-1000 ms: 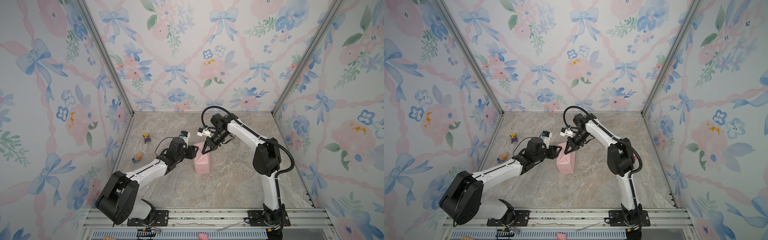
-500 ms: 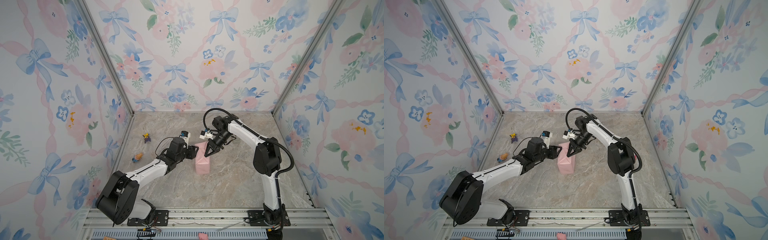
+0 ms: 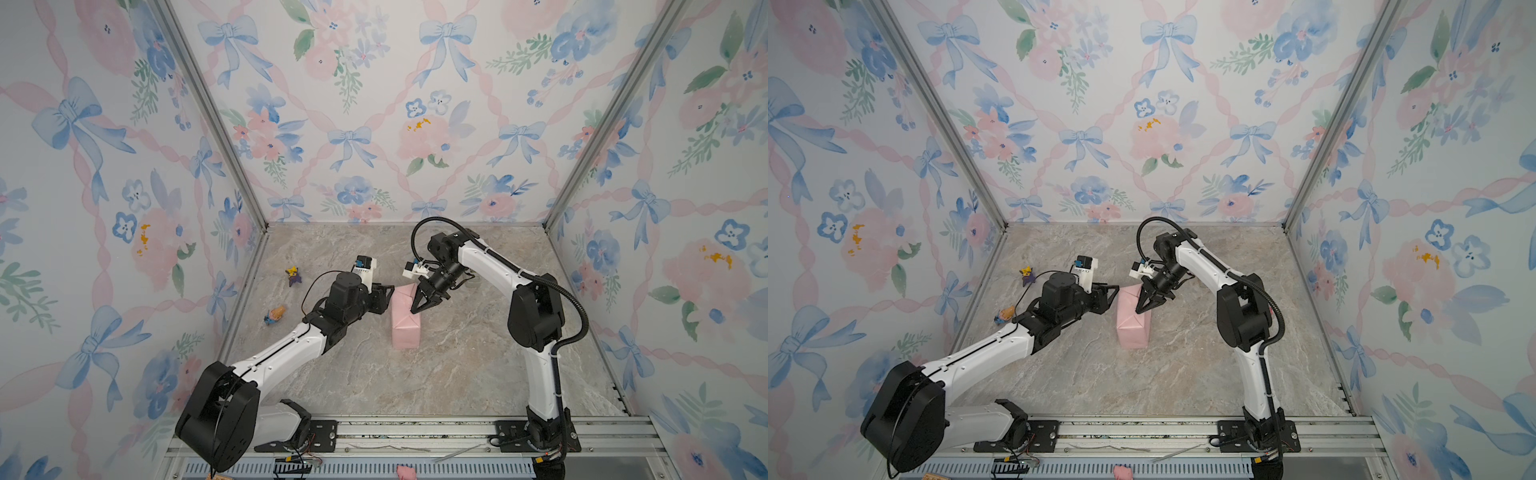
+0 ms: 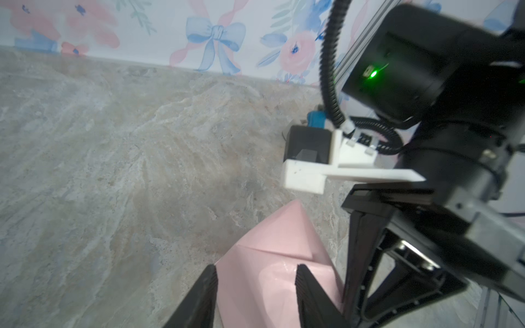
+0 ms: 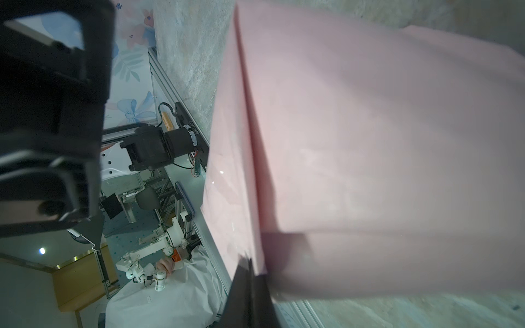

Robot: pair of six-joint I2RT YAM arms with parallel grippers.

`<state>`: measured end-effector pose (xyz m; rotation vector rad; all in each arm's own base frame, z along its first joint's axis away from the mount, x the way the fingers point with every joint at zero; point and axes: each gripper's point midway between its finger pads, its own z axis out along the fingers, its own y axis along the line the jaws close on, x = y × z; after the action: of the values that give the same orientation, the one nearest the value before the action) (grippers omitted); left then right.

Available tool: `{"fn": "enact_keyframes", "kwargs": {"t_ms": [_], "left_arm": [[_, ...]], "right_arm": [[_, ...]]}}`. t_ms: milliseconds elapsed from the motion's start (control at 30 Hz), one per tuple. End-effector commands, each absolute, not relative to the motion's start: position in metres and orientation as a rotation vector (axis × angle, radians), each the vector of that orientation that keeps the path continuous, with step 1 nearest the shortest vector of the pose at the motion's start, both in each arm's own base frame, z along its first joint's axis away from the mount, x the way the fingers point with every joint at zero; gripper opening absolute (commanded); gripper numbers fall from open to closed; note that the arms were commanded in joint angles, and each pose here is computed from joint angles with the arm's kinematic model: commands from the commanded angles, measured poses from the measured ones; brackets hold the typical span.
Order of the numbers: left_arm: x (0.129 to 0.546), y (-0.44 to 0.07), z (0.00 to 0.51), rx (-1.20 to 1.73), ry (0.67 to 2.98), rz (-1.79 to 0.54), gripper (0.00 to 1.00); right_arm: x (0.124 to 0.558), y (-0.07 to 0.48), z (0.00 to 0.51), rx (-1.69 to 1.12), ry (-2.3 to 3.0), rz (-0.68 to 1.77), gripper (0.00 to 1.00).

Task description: Wrap the gift box in paper

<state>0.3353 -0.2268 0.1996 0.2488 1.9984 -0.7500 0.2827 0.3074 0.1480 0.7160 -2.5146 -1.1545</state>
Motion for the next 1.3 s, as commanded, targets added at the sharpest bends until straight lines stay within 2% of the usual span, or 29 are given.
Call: {"fn": "enact_keyframes", "kwargs": {"t_ms": [0,133,200,400,833,1267], "left_arm": [[0.325,-0.237,0.205,0.321,1.947,-0.841,0.4],[0.318,-0.249,0.19,0.374,1.988,-0.909,0.31],[0.312,-0.258,0.188,0.41,1.993,-0.945,0.3],[0.306,-0.27,0.177,0.453,2.008,-0.983,0.29],[0.304,-0.252,0.127,0.409,2.123,-0.854,0.28],[0.306,-0.259,0.142,0.448,2.076,-0.858,0.28]], "right_arm": [[0.291,0.3,0.146,0.717,-2.571,-1.125,0.0],[0.292,0.3,0.152,0.716,-2.577,-1.153,0.0],[0.292,0.3,0.154,0.714,-2.58,-1.159,0.0],[0.292,0.298,0.156,0.702,-2.581,-1.171,0.0],[0.29,0.297,0.174,0.679,-2.566,-1.264,0.0],[0.296,0.285,0.154,0.562,-2.589,-1.224,0.0]]}}
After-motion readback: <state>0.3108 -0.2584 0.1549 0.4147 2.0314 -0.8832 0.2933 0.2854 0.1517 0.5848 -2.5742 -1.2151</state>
